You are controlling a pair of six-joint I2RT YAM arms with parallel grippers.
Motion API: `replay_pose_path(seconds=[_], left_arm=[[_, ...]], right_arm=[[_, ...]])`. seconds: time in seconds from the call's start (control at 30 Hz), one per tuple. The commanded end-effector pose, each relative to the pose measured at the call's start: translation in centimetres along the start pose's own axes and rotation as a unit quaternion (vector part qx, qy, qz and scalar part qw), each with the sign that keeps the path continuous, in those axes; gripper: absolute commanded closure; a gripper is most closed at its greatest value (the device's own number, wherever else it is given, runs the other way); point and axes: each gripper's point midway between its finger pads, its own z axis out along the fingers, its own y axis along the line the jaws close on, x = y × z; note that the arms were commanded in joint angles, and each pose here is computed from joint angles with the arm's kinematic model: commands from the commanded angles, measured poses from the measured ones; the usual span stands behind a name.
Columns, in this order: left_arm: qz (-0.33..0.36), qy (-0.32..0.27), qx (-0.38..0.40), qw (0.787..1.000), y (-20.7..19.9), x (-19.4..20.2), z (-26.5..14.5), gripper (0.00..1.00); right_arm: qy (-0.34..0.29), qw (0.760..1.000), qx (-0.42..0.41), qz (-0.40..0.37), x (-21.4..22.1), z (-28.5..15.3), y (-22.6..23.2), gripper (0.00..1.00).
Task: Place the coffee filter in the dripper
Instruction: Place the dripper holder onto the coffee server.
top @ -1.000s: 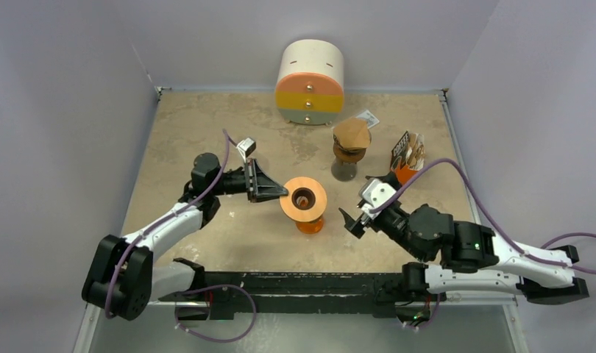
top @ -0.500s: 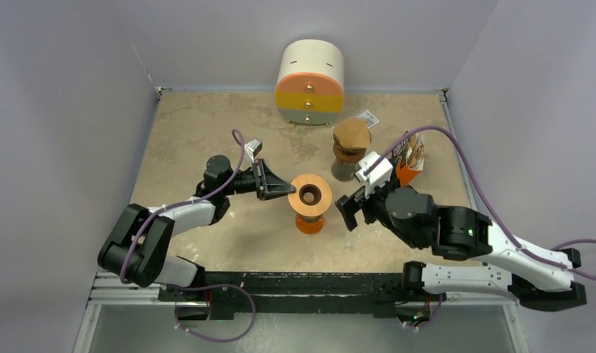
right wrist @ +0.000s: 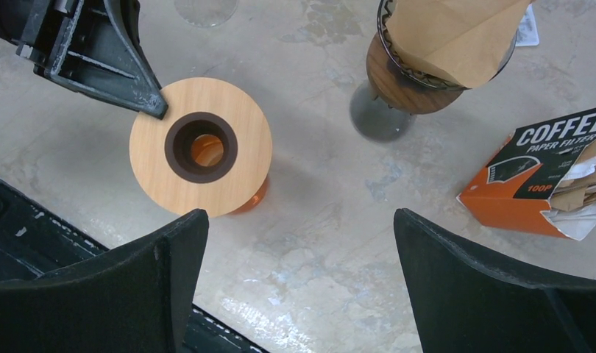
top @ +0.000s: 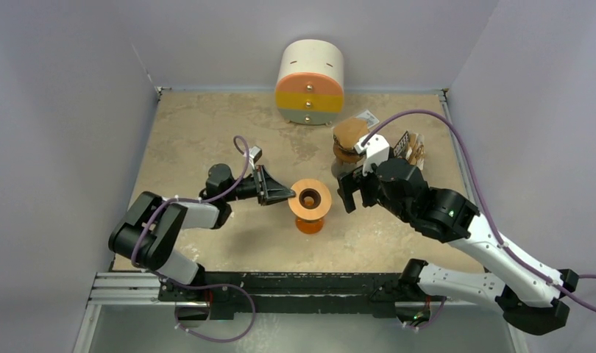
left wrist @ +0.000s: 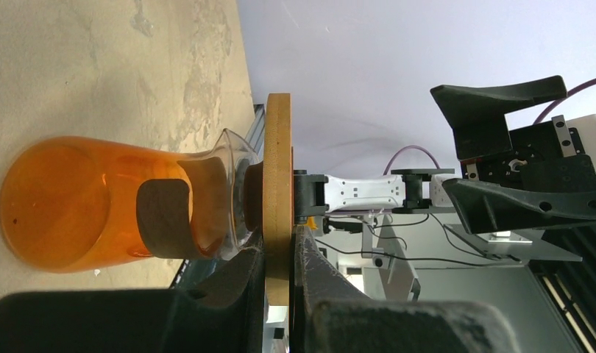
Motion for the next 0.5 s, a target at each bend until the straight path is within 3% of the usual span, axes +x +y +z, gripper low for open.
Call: replay_pose_path(seconds=[0.0,0.47], left_arm=[[0.026,-0.003,0.042,0.999,-1.4,0.3,0.0,1.0],[0.0,0.005,0.049,0.999,-0.2,0.6,0.4,1.0]], right_arm=[[-0.008,1.0,-0.014,0.017,-0.3,0.1,0.4,0.03],[-0.003,1.0,-0.004,0.025,0.4,0.3,0.0,0.03]])
